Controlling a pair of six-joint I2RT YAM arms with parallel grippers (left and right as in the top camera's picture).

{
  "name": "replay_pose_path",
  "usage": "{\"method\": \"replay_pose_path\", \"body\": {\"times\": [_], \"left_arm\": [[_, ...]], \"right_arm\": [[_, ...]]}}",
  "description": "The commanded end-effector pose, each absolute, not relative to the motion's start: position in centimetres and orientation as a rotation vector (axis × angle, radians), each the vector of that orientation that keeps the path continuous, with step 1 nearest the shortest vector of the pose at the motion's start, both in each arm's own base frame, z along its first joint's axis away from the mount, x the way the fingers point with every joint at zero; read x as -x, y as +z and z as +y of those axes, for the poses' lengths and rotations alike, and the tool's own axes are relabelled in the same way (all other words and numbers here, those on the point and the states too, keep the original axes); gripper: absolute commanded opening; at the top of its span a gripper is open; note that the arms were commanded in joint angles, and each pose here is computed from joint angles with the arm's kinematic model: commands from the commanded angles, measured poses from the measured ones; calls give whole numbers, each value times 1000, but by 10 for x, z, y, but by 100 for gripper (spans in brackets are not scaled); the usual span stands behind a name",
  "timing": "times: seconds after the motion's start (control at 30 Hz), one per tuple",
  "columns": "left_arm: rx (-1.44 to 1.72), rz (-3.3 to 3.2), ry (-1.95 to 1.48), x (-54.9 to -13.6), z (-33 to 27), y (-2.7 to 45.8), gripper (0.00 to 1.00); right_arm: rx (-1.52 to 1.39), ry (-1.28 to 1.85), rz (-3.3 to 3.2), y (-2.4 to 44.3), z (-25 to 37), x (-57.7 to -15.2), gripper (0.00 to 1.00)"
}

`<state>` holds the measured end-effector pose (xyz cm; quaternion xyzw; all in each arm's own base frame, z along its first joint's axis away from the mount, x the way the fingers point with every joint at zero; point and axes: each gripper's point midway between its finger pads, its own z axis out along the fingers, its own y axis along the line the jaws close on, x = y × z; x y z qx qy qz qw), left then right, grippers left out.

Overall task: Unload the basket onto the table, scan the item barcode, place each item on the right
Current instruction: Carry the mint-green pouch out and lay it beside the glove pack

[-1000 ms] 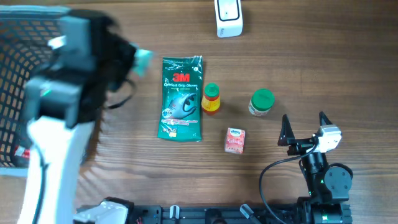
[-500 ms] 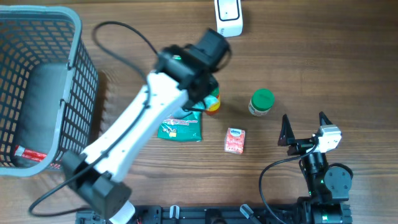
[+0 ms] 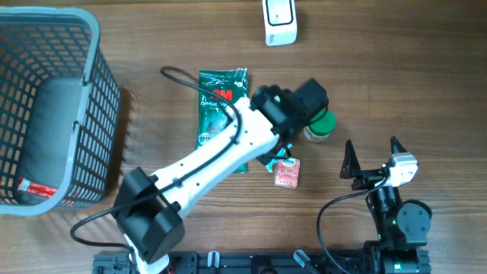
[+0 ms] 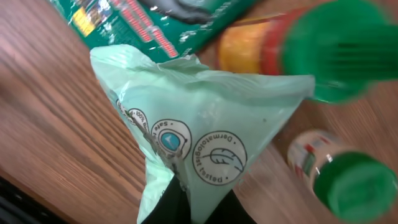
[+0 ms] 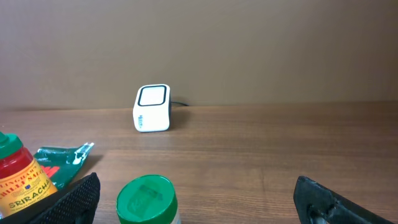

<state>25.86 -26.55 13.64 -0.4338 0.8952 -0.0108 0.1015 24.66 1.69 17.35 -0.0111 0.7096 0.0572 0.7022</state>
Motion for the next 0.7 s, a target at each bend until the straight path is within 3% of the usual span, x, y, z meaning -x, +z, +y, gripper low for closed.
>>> {"method": "replay_pose_path", "body": {"times": [0.0,0.23,0.33,0.43,0.53,0.67], "left_arm": [[1518,2458,-26,-265,-259,104,11],[1526,2437,-167,-276,-273,71,24],[1531,2433,-159,-278,-270,70,23],[1531,2435,-161,-278,-270,70,42],[1526,2453,-187,-276,-273,75,75],[1473,2469,-245,-276,-273,94,87]], "right_arm": [[32,117,1577,174,17,-247,100],[31,118,1578,174,17,-247,100],[32,117,1578,174,17,-247,100],[32,117,1578,174,17,-247,99],[32,117,1578,174,17,-247,100],[32,117,1578,174,17,-247,100]]}}
